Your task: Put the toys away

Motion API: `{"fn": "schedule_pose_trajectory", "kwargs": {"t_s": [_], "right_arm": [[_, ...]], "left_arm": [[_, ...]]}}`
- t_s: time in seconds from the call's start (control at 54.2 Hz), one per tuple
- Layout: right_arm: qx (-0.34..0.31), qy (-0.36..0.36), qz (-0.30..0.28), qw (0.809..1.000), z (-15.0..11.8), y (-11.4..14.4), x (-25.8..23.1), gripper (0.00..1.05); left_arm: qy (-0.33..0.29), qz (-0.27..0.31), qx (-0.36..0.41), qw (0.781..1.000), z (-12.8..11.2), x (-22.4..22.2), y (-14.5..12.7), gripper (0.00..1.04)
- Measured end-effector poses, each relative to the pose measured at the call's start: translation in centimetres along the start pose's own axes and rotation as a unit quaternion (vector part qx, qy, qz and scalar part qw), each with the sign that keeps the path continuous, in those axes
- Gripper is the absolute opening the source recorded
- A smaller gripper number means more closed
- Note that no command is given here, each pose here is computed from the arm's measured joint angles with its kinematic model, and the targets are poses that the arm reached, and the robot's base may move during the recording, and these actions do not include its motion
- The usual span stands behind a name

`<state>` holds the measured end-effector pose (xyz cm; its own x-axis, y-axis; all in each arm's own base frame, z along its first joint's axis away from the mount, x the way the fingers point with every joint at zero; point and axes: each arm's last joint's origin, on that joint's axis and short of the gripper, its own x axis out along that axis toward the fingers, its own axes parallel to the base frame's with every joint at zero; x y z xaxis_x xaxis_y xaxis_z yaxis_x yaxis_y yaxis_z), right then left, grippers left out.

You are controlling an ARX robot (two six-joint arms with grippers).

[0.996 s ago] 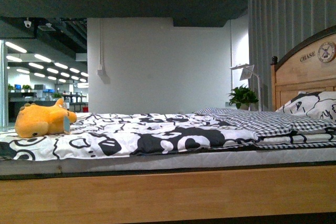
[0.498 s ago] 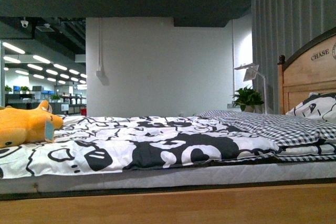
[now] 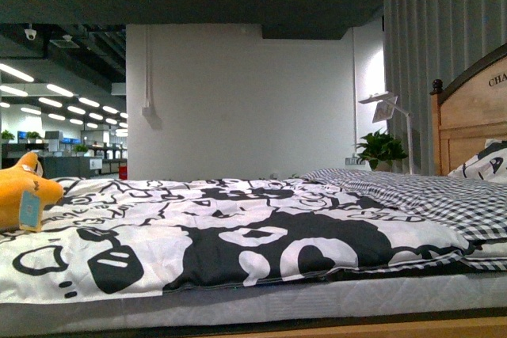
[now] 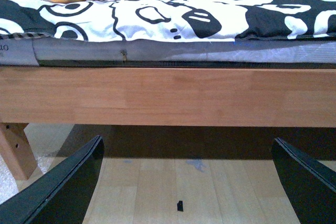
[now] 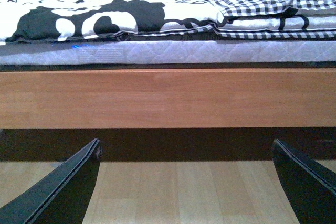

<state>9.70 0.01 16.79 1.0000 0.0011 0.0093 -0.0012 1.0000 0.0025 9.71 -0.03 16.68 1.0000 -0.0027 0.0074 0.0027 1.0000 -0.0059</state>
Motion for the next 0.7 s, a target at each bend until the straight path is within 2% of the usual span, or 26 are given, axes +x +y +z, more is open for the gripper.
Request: {"fn": "schedule_pose_trajectory", "kwargs": {"t_s": [0.701], "right_arm": [[0.000,0.000,0.000,1.000,-0.01,0.00,0.00,0.98]], "left_arm": [[0.000,0.000,0.000,1.000,-0.01,0.00,0.00,0.98]]}}
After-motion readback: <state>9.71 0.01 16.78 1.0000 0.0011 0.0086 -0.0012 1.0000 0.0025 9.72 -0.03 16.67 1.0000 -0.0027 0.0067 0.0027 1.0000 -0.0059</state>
